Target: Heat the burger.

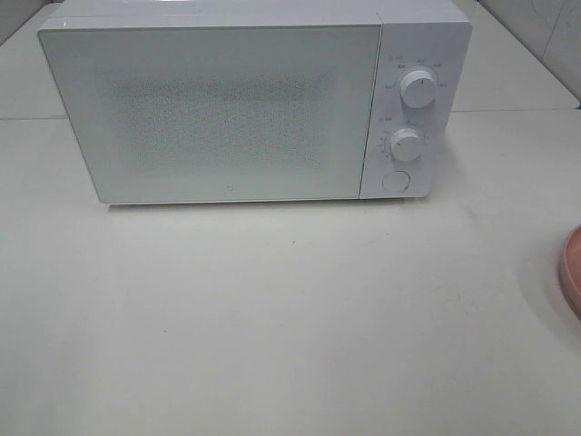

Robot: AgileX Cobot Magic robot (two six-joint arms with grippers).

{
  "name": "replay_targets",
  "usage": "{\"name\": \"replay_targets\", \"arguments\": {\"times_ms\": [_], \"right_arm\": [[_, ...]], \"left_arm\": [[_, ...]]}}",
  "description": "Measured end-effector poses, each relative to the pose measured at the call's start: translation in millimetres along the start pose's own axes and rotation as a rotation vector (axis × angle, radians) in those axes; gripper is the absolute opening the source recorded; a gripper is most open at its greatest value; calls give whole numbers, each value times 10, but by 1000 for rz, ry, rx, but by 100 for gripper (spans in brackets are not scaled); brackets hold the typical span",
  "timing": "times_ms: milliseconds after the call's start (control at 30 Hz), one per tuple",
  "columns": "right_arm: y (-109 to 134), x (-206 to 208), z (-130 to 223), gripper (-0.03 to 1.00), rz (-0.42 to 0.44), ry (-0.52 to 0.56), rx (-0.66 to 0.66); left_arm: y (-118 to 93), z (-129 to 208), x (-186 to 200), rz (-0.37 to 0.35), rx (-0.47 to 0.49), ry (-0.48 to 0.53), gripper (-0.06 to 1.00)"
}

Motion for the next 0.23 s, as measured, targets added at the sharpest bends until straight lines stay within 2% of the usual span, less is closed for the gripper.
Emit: {"name": "replay_targets", "arguments": {"times_ms": [233], "right_arm": [[0,0,0,76,0,0,0]], "left_arm": [[0,0,0,0,0,0,90]]}}
Point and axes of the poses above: a point on each arm's last joint axis where the gripper is mounted, x pointing back along that axis away from the gripper, y along the wrist's bending axis when the last joint is at zero, z = x × y, the point moved 6 cm from there along -x, pointing out along that axis toward the gripper, and after that the axes turned 1 degree about x, right-handed, at the moved point
